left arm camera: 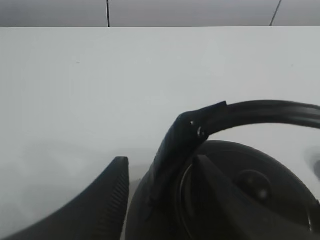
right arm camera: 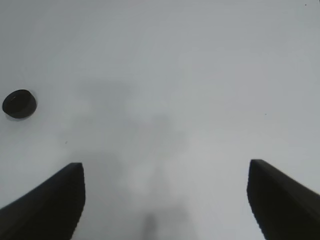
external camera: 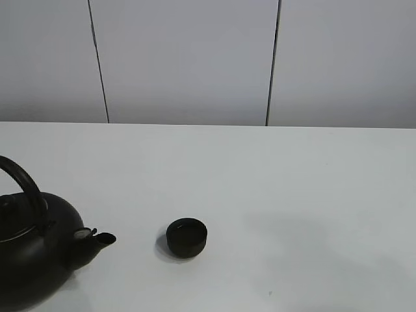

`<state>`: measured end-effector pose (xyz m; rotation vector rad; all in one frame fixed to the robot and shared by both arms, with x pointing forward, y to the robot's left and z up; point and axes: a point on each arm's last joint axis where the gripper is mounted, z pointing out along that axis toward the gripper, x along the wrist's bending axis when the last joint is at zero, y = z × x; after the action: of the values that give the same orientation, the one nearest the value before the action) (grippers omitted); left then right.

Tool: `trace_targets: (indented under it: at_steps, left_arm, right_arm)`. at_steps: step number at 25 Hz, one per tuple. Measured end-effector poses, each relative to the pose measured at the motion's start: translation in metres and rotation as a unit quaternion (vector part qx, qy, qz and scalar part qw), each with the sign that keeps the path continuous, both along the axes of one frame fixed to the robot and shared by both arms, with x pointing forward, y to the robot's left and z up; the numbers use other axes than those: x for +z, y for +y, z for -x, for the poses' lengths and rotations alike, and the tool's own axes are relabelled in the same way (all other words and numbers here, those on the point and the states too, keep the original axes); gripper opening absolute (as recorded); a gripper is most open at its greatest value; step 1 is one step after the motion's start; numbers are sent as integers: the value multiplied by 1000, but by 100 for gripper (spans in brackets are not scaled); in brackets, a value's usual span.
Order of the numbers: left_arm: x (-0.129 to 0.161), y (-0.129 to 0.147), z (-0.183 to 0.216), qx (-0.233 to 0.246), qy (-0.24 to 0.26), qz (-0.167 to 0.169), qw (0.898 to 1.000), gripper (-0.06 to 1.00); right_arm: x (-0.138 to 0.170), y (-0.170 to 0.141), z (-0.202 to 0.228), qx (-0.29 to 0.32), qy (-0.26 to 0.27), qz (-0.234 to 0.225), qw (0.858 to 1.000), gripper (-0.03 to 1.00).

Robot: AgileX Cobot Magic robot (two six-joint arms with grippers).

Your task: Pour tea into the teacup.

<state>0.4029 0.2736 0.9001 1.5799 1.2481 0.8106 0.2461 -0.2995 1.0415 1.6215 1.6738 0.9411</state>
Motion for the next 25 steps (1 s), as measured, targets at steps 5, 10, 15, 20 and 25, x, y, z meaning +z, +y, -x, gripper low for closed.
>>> trace_targets:
  at_steps: [5, 10, 15, 20, 25]
  left_arm:
    - [0, -1, 0, -7, 1, 6, 1000, 30]
    - [0, -2, 0, 1, 8, 28, 1000, 30]
    - [0, -2, 0, 4, 10, 36, 999, 30]
    - [0, -5, 2, -20, 9, 29, 999, 30]
    - [0, -5, 2, -17, 12, 38, 999, 30]
  right_arm:
    - [0, 0, 0, 0, 0, 0, 1000, 61]
    - [0, 0, 0, 0, 1, 0, 1000, 61]
    - [0, 0, 0, 0, 1, 0, 1000, 61]
    - [0, 0, 0, 0, 1, 0, 1000, 61]
    - [0, 0, 0, 0, 1, 0, 1000, 61]
